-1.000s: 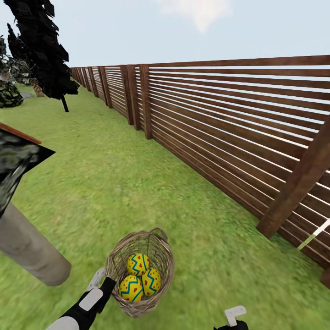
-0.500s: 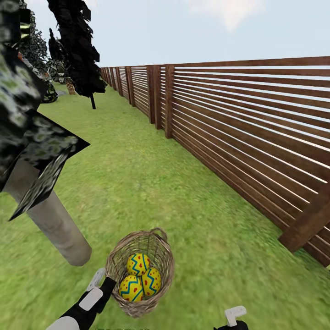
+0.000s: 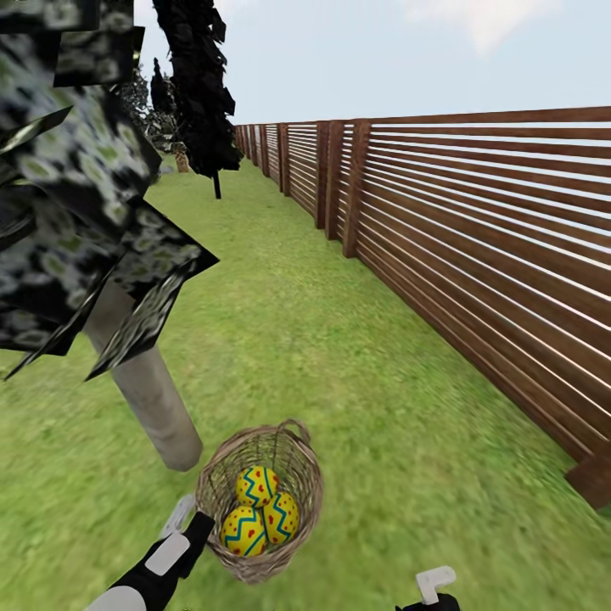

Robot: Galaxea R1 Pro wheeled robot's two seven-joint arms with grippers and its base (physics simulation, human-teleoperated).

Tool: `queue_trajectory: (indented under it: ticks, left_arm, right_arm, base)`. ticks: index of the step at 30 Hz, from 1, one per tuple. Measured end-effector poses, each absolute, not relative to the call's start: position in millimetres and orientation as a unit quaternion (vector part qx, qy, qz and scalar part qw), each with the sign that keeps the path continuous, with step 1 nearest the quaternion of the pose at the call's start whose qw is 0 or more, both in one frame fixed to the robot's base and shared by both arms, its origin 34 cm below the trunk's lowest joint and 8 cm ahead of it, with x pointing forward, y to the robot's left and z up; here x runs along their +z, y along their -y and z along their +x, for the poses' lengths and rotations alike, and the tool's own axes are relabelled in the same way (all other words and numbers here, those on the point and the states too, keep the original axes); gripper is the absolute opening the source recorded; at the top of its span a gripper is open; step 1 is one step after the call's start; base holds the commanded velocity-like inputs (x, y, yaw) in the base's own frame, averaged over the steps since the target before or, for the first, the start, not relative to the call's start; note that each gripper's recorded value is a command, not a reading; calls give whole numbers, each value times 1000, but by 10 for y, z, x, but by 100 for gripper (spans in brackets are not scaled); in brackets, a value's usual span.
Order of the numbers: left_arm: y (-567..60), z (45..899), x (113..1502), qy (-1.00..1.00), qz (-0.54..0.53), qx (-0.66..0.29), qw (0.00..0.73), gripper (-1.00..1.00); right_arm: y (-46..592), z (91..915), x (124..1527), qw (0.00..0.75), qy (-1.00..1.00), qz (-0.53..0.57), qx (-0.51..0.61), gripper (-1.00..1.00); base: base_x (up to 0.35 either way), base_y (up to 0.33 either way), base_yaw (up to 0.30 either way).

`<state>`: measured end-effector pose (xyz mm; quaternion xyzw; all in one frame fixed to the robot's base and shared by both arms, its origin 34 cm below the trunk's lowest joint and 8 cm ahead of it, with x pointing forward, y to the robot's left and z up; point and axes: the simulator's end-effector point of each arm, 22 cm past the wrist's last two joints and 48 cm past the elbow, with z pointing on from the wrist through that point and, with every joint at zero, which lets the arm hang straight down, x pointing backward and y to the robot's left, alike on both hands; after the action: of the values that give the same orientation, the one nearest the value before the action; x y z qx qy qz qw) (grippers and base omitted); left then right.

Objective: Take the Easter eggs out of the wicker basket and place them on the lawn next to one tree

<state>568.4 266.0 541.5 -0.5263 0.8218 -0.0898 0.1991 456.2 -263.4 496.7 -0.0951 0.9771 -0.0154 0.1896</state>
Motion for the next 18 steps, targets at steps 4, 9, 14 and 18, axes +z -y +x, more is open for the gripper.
queue_trajectory:
  ticks: [4, 9, 14, 18]
  left_arm:
    - [-2632, 5678, 5409, -824, -523, -92, 198, -100]
    - [-2560, 5640, 5388, -830, -517, -99, 184, -100]
    - [-2541, 5595, 5363, -832, -516, -98, 177, -100]
    - [-2567, 5568, 5348, -831, -518, -92, 180, -100]
  right_arm:
    - [2634, 4562, 4967, 190, -977, -95, -15, 100]
    - [2635, 4562, 4967, 190, -977, -95, -16, 100]
    - [2642, 4561, 4967, 189, -977, -95, -16, 100]
    - [2668, 4560, 4967, 190, -977, -97, -16, 100]
  base:
    - [0, 0, 296]
    - [0, 0, 296]
    - [0, 0, 179]
    - [0, 0, 26]
